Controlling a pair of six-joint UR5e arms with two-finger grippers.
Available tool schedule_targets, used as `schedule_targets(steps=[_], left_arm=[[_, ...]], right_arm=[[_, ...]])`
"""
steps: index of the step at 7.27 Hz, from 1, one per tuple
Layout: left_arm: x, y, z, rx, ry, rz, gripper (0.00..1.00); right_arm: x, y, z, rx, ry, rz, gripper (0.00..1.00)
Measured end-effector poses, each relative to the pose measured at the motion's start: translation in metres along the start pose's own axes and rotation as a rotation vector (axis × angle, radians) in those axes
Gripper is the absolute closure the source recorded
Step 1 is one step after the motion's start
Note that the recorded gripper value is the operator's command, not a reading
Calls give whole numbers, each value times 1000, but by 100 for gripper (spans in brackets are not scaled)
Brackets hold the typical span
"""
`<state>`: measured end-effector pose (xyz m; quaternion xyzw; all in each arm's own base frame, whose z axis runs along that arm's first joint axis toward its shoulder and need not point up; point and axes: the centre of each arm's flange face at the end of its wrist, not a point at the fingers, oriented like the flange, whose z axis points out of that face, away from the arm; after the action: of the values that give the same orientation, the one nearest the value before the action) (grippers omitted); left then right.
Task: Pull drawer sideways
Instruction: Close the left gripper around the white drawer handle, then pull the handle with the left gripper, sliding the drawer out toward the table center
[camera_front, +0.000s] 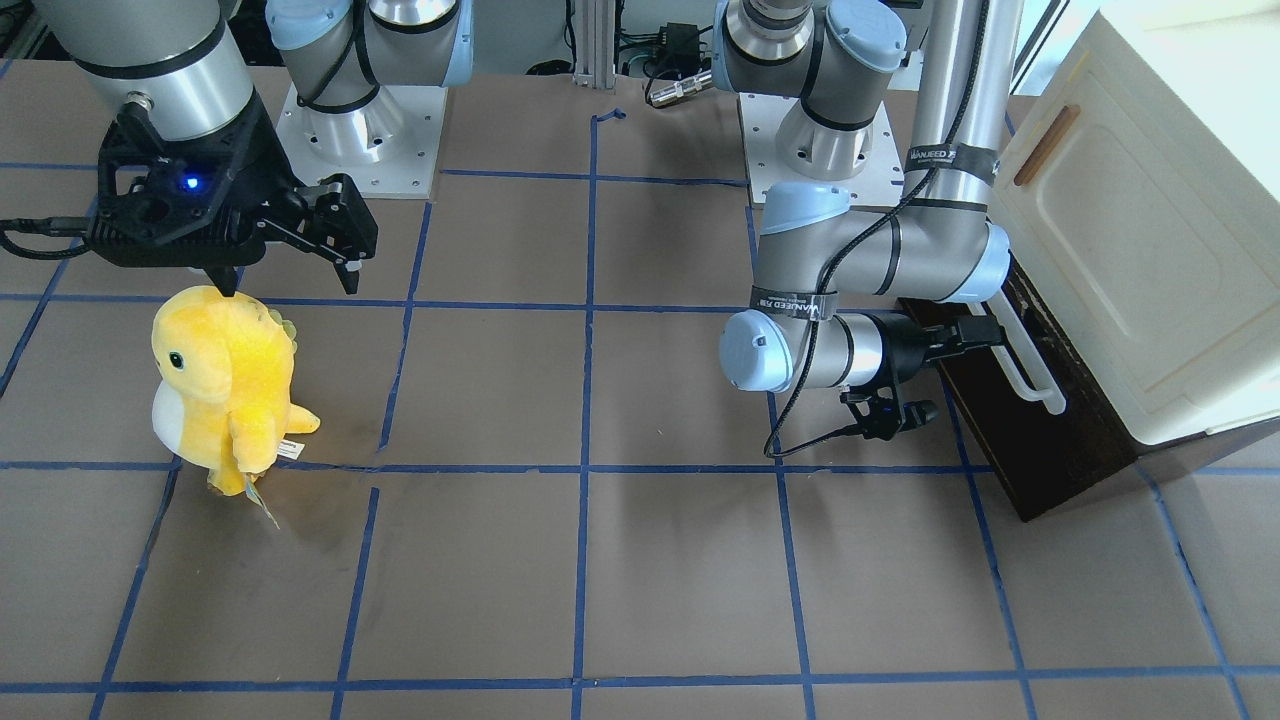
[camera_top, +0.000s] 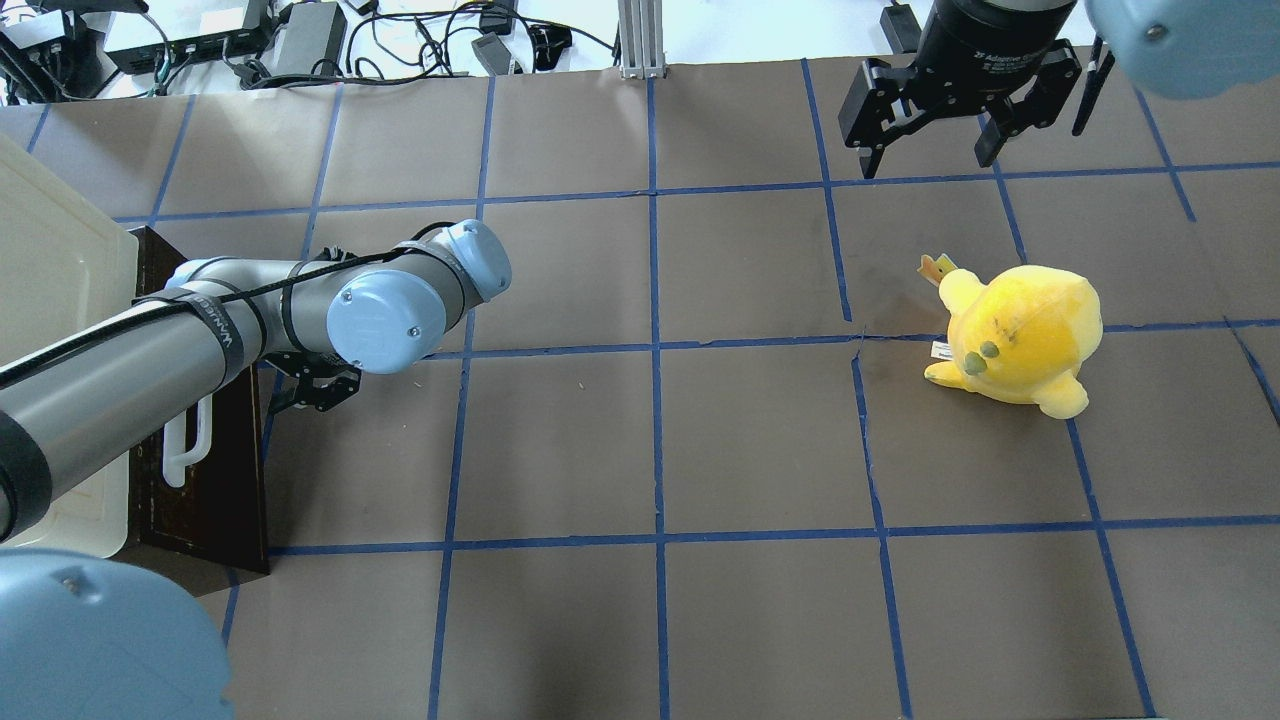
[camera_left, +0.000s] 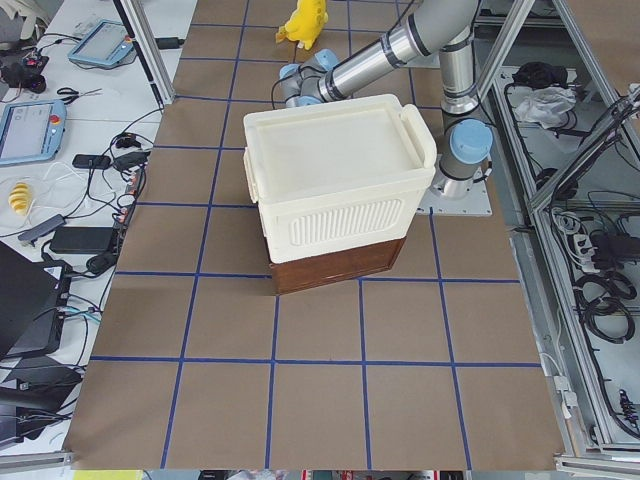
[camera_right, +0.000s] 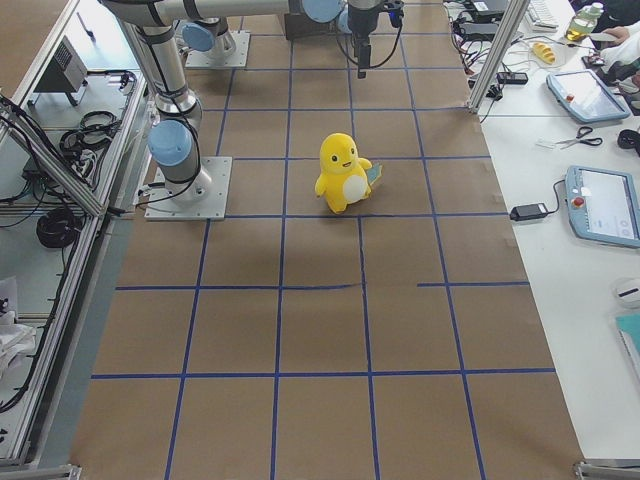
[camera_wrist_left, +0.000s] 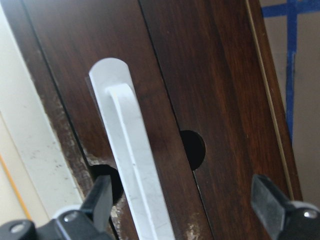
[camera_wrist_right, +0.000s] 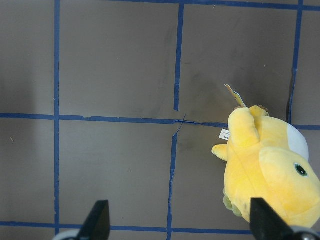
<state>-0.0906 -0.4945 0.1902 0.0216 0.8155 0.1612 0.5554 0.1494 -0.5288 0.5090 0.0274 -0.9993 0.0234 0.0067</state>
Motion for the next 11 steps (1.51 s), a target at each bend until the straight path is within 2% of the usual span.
schedule_targets(steps=[2, 3, 6, 7, 8, 10, 11], left_arm=[[1, 8, 5, -22, -16, 39, 4], [-1, 9, 8, -30, -19, 46, 31], [-10, 10, 15, -42, -37, 60, 46], [-11, 10, 15, -42, -39, 60, 61], [-12, 9, 16, -43, -40, 59, 62], [-10, 8, 16, -44, -40, 57, 81], [-8, 7, 16, -45, -41, 58, 82]], right_arm=[[0, 0, 0, 0, 0, 0, 0], [0, 0, 0, 0, 0, 0, 0], [0, 0, 0, 0, 0, 0, 0], [0, 0, 0, 0, 0, 0, 0], [0, 0, 0, 0, 0, 0, 0], [0, 0, 0, 0, 0, -1, 0], [0, 0, 0, 0, 0, 0, 0]])
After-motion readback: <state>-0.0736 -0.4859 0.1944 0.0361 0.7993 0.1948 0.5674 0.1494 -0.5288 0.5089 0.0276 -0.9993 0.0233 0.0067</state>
